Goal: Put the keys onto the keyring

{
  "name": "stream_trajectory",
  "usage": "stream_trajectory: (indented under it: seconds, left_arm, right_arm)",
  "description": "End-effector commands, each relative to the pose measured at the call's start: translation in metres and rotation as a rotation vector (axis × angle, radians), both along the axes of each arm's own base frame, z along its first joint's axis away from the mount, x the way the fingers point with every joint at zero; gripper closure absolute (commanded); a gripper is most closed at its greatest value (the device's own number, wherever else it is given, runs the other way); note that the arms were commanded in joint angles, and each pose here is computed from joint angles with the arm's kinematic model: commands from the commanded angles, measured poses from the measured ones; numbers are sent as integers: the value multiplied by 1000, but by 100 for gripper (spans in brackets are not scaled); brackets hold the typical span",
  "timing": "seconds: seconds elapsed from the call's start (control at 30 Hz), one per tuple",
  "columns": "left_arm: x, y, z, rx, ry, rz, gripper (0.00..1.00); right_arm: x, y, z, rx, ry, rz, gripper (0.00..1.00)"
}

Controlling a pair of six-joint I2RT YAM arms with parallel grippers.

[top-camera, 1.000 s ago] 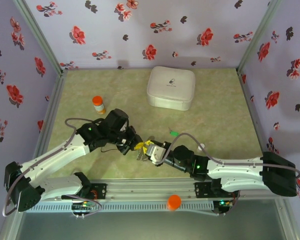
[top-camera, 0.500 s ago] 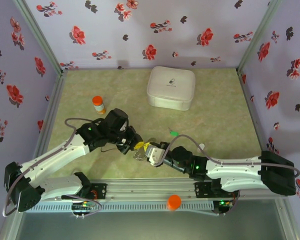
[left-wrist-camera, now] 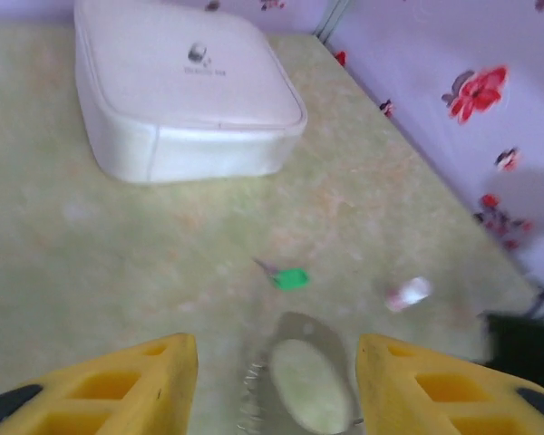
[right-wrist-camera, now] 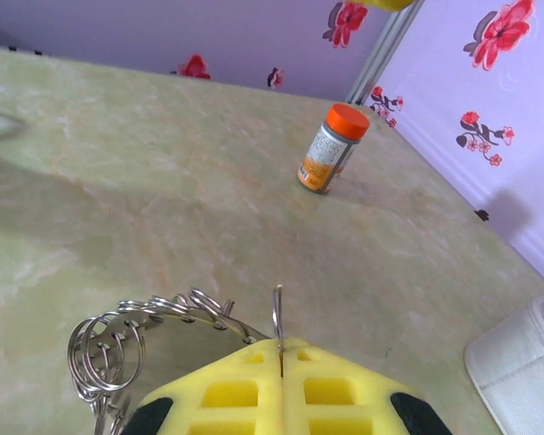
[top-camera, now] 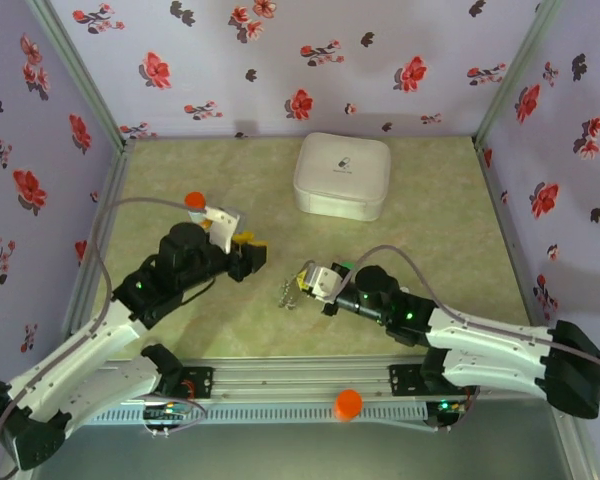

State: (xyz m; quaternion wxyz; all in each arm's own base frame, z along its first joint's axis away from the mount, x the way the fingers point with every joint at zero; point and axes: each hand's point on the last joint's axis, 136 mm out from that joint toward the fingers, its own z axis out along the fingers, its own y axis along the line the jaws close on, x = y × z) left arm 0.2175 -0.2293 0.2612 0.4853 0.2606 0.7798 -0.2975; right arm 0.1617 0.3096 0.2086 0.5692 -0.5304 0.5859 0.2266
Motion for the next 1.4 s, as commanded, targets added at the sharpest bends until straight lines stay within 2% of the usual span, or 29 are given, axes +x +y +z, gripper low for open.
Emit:
stream_trajectory:
  seconds: [0.0,0.1,0.23,0.33,0.63,1.0,1.37]
  left_arm:
    - [-9,-10,12,129,-438,-195,49]
    - [-26,-19,8,155,-598,-319,50]
    - [-49,-30,-15,248,-674,-524,46]
    - [-50,-34,-24,290,-700,-562,49]
    - [-75,-68,-41,217,-688,-713,56]
    - [-77,-80,-56,244,-657,-771,76]
    - [-80,-81,-47,206,-648,-762,74]
  right_arm:
    - [-21,-1,25,49,54,124,100]
    - [-26,-7,26,33,60,141,100]
    - [-27,-12,28,-6,58,137,100]
    - [-29,-13,29,-30,53,149,100]
    - [-24,-10,19,-108,50,144,100]
    - [-28,-3,21,-130,46,184,100]
    - [-24,-1,13,-178,29,162,100]
